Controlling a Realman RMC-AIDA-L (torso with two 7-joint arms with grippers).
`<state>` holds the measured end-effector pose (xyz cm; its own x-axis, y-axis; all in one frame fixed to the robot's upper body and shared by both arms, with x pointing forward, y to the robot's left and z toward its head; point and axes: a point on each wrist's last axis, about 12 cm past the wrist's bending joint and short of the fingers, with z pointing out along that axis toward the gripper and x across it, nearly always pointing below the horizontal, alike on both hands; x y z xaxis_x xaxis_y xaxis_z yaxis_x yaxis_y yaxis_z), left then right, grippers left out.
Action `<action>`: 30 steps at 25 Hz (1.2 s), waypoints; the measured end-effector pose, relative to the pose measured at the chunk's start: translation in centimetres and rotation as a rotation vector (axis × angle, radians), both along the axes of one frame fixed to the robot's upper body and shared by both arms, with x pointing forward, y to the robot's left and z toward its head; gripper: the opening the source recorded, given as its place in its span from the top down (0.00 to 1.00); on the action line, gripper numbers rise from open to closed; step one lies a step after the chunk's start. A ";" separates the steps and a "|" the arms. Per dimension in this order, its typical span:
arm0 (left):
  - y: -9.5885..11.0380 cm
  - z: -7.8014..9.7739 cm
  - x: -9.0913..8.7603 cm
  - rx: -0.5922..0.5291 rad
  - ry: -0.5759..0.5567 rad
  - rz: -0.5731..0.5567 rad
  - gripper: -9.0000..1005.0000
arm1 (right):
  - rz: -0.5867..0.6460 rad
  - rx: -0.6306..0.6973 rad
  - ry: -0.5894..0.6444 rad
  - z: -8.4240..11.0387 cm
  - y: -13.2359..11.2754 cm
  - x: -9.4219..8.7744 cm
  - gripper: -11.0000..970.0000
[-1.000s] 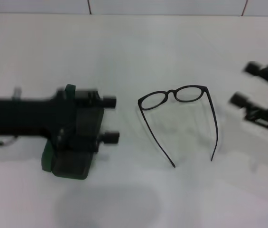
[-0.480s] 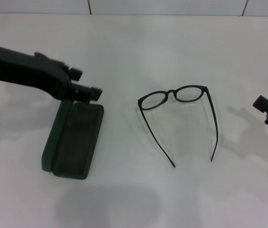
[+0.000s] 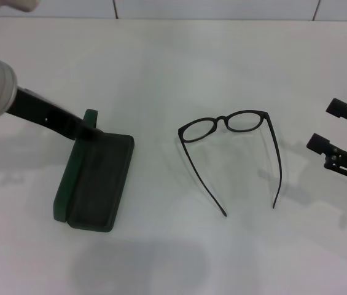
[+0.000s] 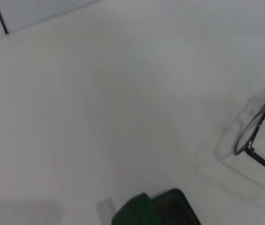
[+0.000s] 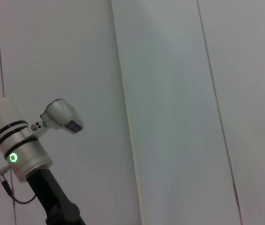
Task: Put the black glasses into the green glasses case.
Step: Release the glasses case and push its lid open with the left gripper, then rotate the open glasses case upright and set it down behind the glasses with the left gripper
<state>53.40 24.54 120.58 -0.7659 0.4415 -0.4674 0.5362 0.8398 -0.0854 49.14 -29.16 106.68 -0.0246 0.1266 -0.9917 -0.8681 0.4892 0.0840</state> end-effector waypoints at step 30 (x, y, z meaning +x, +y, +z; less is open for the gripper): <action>-1.2 -3.1 1.4 0.183 0.069 0.018 0.69 | 0.023 -0.011 -0.005 0.1 0.3 0.1 0.17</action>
<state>54.76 23.38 117.48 -0.8022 0.5000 -0.3262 0.5188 0.8542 0.0336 49.21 -28.84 106.74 -0.0228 0.1149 -0.9931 -0.8795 0.4700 0.0746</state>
